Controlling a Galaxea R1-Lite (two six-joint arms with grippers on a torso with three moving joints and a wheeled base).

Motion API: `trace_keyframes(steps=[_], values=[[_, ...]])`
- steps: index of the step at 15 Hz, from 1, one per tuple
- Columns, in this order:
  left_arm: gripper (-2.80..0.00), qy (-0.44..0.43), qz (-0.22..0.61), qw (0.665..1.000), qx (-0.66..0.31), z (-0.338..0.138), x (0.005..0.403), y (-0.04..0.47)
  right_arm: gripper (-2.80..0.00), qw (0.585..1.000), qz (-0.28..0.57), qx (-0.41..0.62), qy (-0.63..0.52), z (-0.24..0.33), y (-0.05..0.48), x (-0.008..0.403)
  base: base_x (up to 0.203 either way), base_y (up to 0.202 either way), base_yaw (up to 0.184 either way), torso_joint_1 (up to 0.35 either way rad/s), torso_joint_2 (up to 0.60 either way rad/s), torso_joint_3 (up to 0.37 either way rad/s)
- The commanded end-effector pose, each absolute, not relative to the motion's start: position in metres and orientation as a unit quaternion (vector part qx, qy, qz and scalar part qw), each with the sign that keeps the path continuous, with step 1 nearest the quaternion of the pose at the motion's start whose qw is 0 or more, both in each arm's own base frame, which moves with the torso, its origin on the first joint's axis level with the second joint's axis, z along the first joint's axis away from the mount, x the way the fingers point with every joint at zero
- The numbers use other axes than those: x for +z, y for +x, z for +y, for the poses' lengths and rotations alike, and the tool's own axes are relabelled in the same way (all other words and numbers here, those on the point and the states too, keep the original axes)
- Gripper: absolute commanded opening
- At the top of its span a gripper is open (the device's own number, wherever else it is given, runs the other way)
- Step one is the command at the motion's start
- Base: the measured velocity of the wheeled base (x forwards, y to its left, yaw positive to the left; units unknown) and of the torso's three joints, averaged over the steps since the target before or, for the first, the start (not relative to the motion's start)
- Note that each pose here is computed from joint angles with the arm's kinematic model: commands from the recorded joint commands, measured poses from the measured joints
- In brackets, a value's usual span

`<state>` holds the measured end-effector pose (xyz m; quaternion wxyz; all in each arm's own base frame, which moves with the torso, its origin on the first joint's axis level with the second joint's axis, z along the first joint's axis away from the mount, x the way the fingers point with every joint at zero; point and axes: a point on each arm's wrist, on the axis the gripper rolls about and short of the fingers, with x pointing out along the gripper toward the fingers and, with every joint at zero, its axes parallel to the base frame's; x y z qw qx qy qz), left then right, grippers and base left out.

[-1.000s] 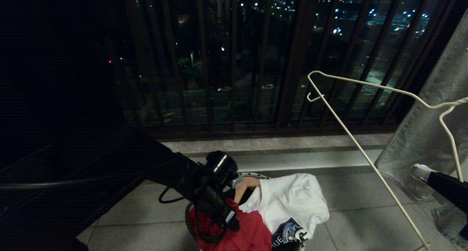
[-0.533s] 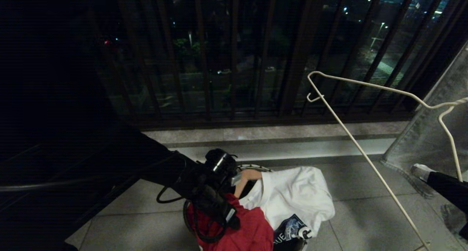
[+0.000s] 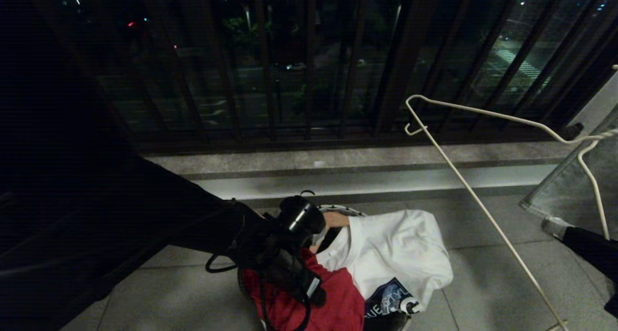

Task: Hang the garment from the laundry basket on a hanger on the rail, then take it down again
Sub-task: Pick up clothes from the basket

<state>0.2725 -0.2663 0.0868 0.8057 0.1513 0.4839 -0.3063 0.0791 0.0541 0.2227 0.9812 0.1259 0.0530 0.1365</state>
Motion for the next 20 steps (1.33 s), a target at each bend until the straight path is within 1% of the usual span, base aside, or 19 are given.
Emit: trace_keyframes(steps=[1,4,7,13,18,20], values=[[0.0,0.153,0.471,0.812,-0.308,-0.269,0.099,0.261,-2.8,0.981,0.053,0.136,0.127,0.054,0.079,0.223,0.0,0.0,0.0,0.002,0.01,-0.201],[0.0,0.158,0.484,0.805,-0.303,-0.27,0.088,0.263,-2.8,0.981,0.055,0.135,0.126,0.055,0.08,0.222,0.0,0.0,0.0,0.005,0.0,-0.14],[0.0,0.163,0.494,0.799,-0.301,-0.269,0.08,0.263,-2.8,0.981,0.053,0.136,0.126,0.054,0.079,0.222,0.0,0.0,0.0,0.003,0.0,-0.025],[0.0,0.128,0.481,0.801,-0.331,-0.268,0.107,0.247,-2.8,0.981,0.054,0.136,0.126,0.054,0.079,0.222,0.0,0.0,0.0,0.0,0.0,0.0],[0.0,0.11,0.492,0.795,-0.338,-0.281,0.108,0.226,-2.8,0.981,0.055,0.135,0.126,0.055,0.08,0.222,0.0,0.0,0.0,0.0,0.0,0.0],[0.0,0.119,0.503,0.786,-0.34,-0.289,0.097,0.223,-2.8,0.981,0.055,0.135,0.126,0.055,0.08,0.222,0.0,0.0,0.0,0.0,0.0,0.0]])
